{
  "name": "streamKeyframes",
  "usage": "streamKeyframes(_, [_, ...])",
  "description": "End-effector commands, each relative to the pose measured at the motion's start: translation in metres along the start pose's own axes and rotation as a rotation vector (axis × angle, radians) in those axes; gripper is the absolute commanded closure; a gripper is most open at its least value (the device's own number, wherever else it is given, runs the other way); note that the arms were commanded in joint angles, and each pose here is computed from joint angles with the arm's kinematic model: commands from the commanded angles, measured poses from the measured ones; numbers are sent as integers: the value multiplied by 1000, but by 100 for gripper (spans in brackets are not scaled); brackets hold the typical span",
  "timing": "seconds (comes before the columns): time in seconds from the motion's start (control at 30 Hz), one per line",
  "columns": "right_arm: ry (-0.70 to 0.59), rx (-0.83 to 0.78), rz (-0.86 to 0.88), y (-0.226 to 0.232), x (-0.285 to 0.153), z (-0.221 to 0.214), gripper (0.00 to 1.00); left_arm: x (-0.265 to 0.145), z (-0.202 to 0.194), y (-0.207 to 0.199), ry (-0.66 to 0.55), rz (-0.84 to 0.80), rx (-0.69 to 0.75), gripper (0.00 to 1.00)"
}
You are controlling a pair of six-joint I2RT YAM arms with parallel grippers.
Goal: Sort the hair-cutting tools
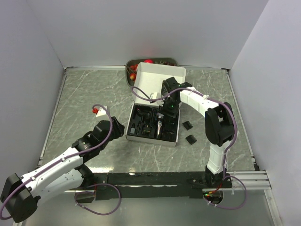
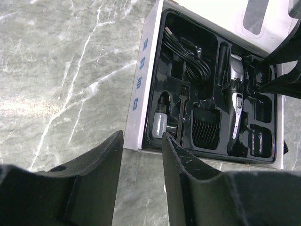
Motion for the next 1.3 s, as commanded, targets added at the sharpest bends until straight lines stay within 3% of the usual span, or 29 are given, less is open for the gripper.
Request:
streamKeyframes(0.0, [6, 1, -9, -6, -1, -1, 47, 0, 3, -7, -15, -35, -16, 56])
streamKeyframes(0.53, [18, 14, -39, -10, -12, -3, 46, -1, 5, -9, -15, -44, -18, 56])
streamKeyframes(1.27, [-5, 24, -98, -14, -36, 6, 34, -1, 2, -10, -1, -52, -26, 55])
Point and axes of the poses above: each gripper's point midway between its finger pads, its own x axis out along the fingers, its own y axis along the line the jaws close on, z = x × y, the point moved 4 cm from there along -x, back along the fingers, and after that the axes turned 3 degrees about -x, right-handed, at the moved point
